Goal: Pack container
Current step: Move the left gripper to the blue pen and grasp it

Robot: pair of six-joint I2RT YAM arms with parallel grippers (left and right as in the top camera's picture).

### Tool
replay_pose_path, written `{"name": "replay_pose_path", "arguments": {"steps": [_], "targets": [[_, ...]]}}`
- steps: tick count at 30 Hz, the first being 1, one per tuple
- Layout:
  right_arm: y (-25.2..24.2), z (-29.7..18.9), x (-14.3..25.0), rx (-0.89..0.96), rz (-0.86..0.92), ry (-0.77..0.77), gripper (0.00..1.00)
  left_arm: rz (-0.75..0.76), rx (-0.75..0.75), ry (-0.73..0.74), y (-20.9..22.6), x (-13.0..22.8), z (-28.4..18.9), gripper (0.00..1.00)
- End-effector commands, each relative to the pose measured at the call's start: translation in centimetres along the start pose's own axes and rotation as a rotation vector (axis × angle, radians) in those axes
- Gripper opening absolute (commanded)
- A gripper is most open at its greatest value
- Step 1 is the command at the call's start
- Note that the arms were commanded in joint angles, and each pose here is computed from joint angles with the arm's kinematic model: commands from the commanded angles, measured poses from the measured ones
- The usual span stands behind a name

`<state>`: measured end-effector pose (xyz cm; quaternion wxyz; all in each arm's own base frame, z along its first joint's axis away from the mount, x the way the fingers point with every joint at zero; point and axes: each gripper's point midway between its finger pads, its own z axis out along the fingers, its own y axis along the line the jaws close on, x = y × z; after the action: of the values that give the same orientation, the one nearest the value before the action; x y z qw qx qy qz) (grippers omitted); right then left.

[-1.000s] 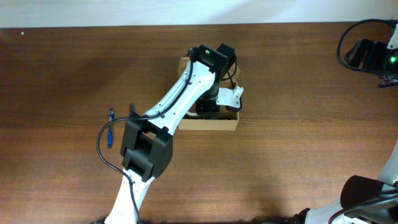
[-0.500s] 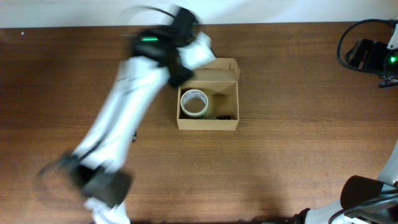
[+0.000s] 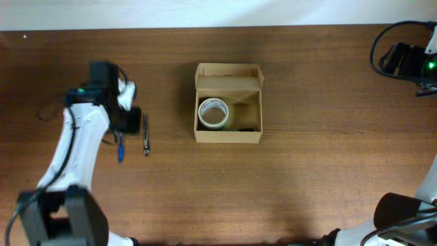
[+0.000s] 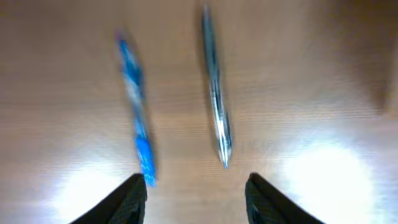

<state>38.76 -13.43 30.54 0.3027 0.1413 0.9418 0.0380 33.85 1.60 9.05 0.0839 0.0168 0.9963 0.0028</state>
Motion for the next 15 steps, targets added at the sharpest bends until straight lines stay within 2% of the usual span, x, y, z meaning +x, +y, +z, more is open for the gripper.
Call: {"name": "replay_pose_path", "arguments": {"steps": [1,6,15], "targets": [[0.2,-0.3,-0.2,-0.014,0.0,-0.011,0.99,-0.15,0.038,0.052,0.2,1.6,2.3,0.55],[0.2,-0.3,-0.2,-0.014,0.0,-0.011,0.99,-0.189,0.035,0.115,1.4,2.7,4.5,0.56],[0.2,-0.3,-0.2,-0.014,0.0,-0.011,0.99,-0.227,0.019,0.069,3.2,1.6,5.4,0.55]]}}
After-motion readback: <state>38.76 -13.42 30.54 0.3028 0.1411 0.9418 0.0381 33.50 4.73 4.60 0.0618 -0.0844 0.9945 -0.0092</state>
